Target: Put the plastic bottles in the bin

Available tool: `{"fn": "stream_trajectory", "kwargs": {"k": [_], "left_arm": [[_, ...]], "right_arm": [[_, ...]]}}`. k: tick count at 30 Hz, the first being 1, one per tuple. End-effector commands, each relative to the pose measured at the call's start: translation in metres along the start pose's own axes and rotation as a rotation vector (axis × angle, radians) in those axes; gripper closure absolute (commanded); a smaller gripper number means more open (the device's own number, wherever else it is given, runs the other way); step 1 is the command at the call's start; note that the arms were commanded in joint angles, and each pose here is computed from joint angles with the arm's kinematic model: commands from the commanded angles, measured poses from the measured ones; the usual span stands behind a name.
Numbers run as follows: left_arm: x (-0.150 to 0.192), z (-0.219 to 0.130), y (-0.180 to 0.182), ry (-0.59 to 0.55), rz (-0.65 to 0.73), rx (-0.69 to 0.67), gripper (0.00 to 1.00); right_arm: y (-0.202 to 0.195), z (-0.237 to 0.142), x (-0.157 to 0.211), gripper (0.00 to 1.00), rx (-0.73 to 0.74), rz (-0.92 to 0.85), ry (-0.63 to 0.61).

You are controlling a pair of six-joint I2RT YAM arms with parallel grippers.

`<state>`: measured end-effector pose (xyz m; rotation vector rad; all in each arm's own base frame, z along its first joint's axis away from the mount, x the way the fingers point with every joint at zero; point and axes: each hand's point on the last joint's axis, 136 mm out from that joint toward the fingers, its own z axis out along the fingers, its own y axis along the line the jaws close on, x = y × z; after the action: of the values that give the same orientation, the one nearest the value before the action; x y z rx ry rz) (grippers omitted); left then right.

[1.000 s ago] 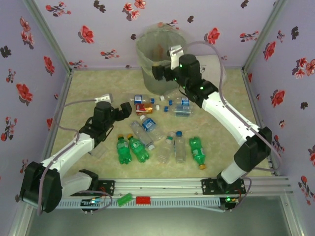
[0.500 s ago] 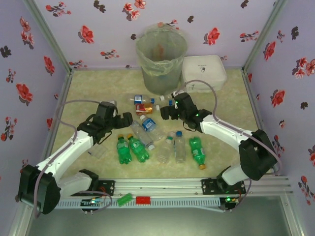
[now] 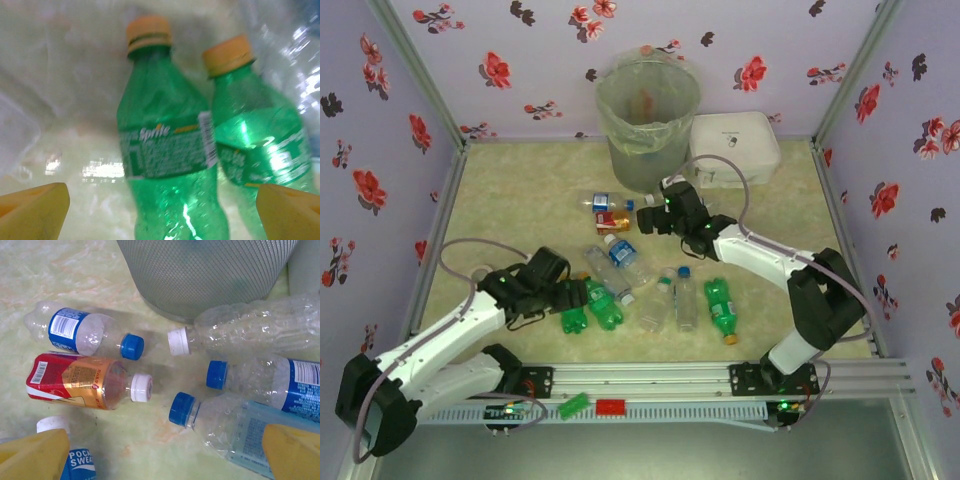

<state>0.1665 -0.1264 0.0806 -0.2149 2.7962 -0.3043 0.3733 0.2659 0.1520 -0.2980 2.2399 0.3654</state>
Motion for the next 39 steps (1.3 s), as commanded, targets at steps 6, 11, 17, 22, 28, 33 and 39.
{"fn": "stream_trajectory", "kwargs": {"k": [6, 11, 17, 22, 28, 33, 39], "left_arm": [[0.029, 0.029, -0.003, 0.118, -0.064, 0.006, 0.04], [0.037, 0.044, 0.003, 0.171, -0.023, -0.054, 0.07], [0.035, 0.057, 0.000, 0.172, -0.002, -0.060, 0.18], [0.033, 0.061, -0.003, 0.168, 0.011, -0.058, 0.33], [0.030, 0.057, 0.001, 0.149, 0.024, -0.072, 0.43], [0.006, 0.043, 0.001, 0.041, 0.046, -0.090, 0.49], [-0.057, 0.013, -0.021, -0.171, 0.017, -0.007, 0.54]], "right_arm": [[-0.001, 0.004, -0.002, 0.00, 0.031, -0.038, -0.003], [-0.006, 0.003, 0.000, 0.00, 0.053, -0.055, 0.000], [-0.007, 0.003, 0.000, 0.00, 0.060, -0.065, 0.000], [-0.008, 0.003, 0.003, 0.00, 0.063, -0.070, 0.008], [-0.009, 0.002, 0.003, 0.00, 0.067, -0.070, 0.009], [-0.009, 0.004, 0.004, 0.00, 0.065, -0.071, 0.009], [-0.008, 0.007, 0.004, 0.00, 0.063, -0.062, 0.011]]}}
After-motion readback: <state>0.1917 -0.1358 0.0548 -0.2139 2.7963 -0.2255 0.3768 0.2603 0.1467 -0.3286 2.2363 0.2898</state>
